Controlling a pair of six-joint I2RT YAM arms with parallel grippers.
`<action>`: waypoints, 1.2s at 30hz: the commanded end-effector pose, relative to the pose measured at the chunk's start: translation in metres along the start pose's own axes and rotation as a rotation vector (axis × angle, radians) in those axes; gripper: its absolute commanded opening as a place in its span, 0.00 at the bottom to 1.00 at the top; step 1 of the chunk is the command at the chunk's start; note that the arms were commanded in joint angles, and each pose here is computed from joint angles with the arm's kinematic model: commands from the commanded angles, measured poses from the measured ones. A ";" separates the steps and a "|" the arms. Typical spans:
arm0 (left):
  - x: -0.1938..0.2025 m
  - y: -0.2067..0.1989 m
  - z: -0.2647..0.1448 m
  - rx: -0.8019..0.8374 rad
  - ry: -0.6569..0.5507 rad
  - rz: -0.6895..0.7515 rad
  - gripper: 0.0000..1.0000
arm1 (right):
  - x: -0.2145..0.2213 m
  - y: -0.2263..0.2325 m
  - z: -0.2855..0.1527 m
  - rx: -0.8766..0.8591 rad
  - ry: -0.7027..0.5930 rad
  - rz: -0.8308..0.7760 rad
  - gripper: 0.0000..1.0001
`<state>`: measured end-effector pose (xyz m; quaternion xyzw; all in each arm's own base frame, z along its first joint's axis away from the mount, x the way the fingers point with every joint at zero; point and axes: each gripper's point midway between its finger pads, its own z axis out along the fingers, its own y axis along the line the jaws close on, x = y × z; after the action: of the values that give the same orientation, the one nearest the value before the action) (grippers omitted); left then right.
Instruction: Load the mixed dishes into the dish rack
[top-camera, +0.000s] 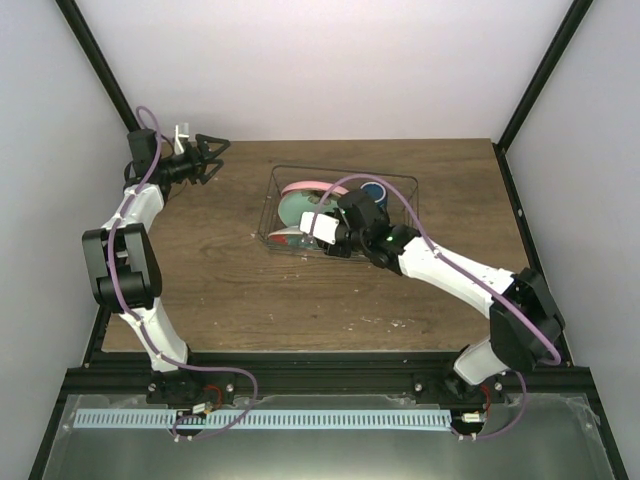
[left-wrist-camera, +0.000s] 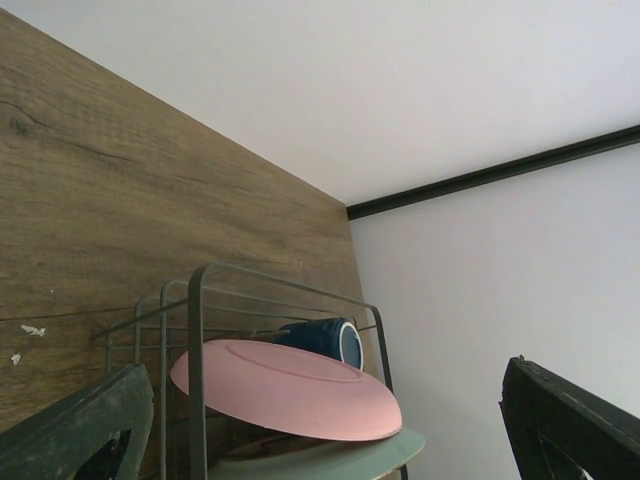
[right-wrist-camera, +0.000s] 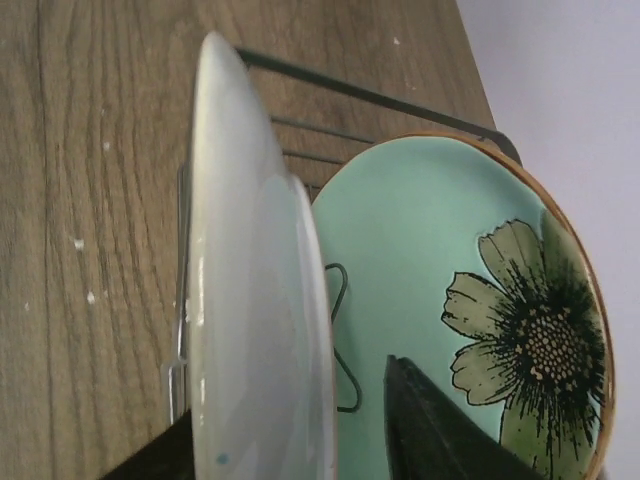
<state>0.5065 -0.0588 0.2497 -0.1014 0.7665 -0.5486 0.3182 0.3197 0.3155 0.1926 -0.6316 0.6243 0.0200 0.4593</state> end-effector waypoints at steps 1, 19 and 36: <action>-0.002 0.005 0.001 0.015 0.006 0.010 0.96 | -0.038 -0.028 -0.017 0.080 -0.096 0.006 0.41; -0.013 0.005 0.005 0.019 -0.005 0.015 0.96 | -0.073 -0.117 -0.099 0.277 -0.248 0.426 1.00; 0.014 0.058 0.004 -0.216 0.041 0.012 0.99 | 0.129 -0.270 -0.106 0.655 0.105 1.178 1.00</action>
<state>0.5140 -0.0504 0.2131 -0.1181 0.7979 -0.5078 0.3025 0.4956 0.1506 0.3397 -0.1295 0.8233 0.0498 0.5503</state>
